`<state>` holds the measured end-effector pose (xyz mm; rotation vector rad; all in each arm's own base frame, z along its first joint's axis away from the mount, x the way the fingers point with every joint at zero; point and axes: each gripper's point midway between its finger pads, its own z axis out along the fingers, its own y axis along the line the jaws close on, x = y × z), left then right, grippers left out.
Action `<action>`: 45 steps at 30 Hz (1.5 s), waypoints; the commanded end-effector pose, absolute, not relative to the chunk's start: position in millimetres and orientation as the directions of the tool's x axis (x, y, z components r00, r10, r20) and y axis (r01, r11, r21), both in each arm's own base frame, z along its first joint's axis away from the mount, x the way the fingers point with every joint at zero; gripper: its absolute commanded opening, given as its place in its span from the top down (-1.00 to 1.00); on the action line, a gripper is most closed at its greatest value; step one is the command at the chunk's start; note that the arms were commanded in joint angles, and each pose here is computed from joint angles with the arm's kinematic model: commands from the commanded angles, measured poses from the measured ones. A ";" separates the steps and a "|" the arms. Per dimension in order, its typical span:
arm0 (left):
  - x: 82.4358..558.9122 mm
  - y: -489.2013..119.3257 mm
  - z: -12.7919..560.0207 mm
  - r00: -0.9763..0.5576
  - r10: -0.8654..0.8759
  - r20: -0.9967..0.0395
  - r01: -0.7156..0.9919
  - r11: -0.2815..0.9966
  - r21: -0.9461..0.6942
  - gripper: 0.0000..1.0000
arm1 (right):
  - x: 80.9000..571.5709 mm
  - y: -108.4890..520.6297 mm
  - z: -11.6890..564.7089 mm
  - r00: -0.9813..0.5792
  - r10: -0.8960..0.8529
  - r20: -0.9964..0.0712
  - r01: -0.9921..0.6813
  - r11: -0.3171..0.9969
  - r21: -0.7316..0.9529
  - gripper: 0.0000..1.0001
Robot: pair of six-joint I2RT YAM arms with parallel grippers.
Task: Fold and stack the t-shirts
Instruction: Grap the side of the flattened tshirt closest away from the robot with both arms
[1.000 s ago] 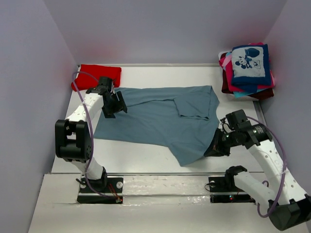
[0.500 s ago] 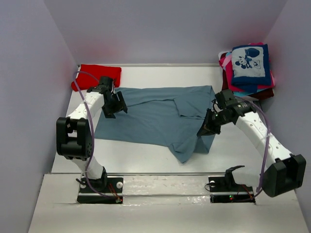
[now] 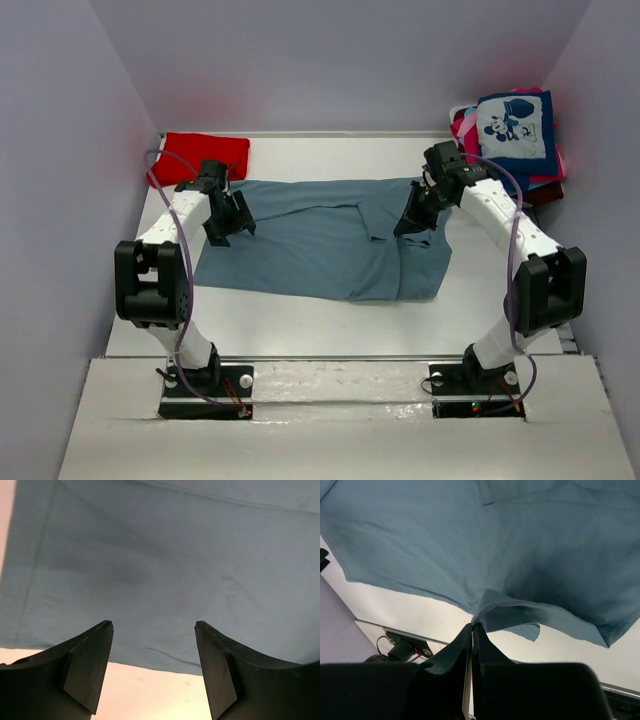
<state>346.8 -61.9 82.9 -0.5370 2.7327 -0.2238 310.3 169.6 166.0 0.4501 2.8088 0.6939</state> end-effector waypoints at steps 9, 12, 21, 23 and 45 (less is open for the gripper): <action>294.3 -24.9 65.9 -0.807 -0.552 -0.210 -0.499 0.827 -0.258 -0.57 | 324.3 168.6 172.8 -0.925 0.326 -0.193 0.192 0.842 0.505 0.86; 288.8 -21.0 69.0 -0.799 -0.560 -0.220 -0.512 0.825 -0.239 -0.57 | 324.8 168.6 172.5 -0.925 0.323 -0.202 0.184 0.842 0.507 0.86; 279.0 -0.3 72.2 -0.769 -0.597 -0.227 -0.576 0.802 -0.158 -0.57 | 324.7 172.1 167.3 -0.935 0.291 -0.204 0.149 0.841 0.520 0.86; 278.7 3.3 72.4 -0.763 -0.605 -0.227 -0.586 0.796 -0.152 -0.57 | 324.5 173.4 166.4 -0.937 0.288 -0.200 0.145 0.838 0.526 0.86; 249.9 45.5 38.0 -0.725 -0.673 -0.149 -0.683 0.730 0.025 -0.57 | 329.9 166.5 149.2 -0.944 0.285 -0.169 0.155 0.830 0.536 0.86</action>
